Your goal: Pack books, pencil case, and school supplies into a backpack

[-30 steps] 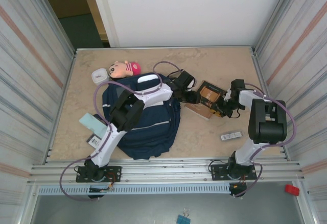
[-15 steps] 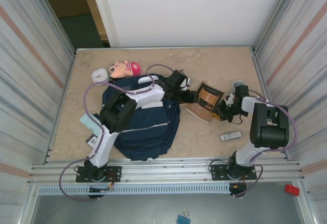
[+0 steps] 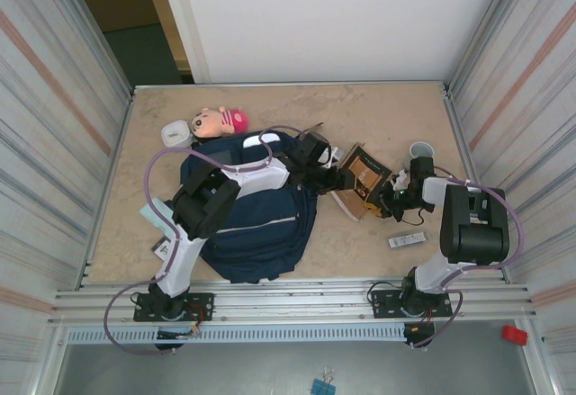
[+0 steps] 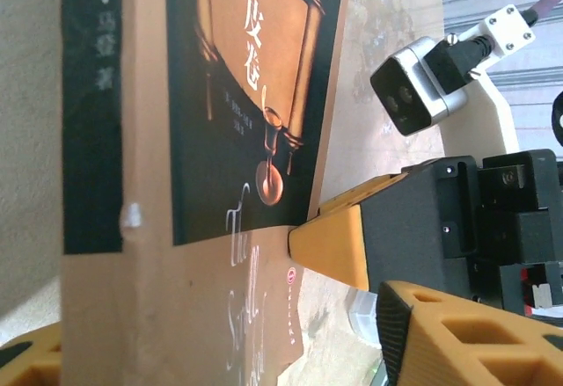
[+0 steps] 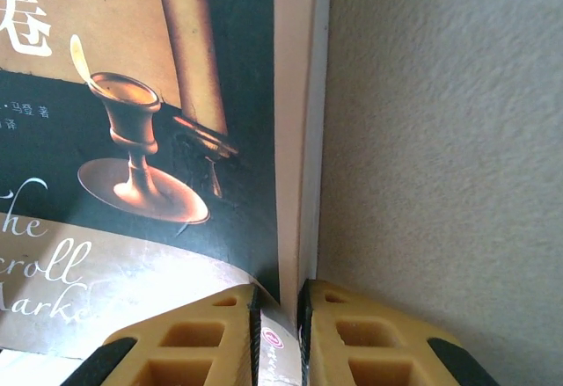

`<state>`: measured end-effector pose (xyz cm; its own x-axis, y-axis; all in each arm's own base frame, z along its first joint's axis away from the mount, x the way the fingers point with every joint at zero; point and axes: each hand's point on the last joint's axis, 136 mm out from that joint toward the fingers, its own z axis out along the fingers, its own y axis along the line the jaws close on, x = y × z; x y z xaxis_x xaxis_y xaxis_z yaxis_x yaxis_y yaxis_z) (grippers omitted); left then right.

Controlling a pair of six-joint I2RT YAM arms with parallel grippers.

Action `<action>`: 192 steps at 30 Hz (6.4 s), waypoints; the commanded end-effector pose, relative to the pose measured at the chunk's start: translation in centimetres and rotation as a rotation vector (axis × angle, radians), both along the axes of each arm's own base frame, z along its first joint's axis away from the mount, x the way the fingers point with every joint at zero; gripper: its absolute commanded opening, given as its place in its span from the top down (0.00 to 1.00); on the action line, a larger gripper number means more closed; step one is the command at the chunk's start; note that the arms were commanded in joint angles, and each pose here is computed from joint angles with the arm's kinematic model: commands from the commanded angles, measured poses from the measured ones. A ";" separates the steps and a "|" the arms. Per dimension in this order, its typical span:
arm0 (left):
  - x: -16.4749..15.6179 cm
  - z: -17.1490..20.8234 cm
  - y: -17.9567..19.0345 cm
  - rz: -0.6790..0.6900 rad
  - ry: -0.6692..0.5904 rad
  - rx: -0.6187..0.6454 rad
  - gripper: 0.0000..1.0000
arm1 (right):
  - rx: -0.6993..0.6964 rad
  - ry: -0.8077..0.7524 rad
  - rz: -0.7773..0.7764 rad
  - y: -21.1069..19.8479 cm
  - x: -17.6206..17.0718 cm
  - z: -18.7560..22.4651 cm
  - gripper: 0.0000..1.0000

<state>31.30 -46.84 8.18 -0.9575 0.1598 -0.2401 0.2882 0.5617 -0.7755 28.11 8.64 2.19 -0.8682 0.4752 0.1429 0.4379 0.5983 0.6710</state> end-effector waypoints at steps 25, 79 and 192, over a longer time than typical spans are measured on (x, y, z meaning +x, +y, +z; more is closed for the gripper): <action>-6.4 29.4 6.6 0.021 -0.763 -0.626 1.00 | 0.167 -0.947 -0.007 1.7 -0.5 27.7 0.01; -12.6 20.7 19.3 -0.578 -1.374 0.266 0.01 | -0.594 -1.523 1.296 10.2 -9.7 22.0 1.00; -2.7 20.0 11.8 -0.140 -1.005 0.212 1.00 | -0.165 -0.657 -0.255 -5.9 -2.6 23.2 1.00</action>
<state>26.55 -34.15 21.69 -0.3012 0.5895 -0.7495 0.8597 0.5079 0.0540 26.81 0.58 22.35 -0.5752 0.6999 -0.4235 0.2383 0.6386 0.7317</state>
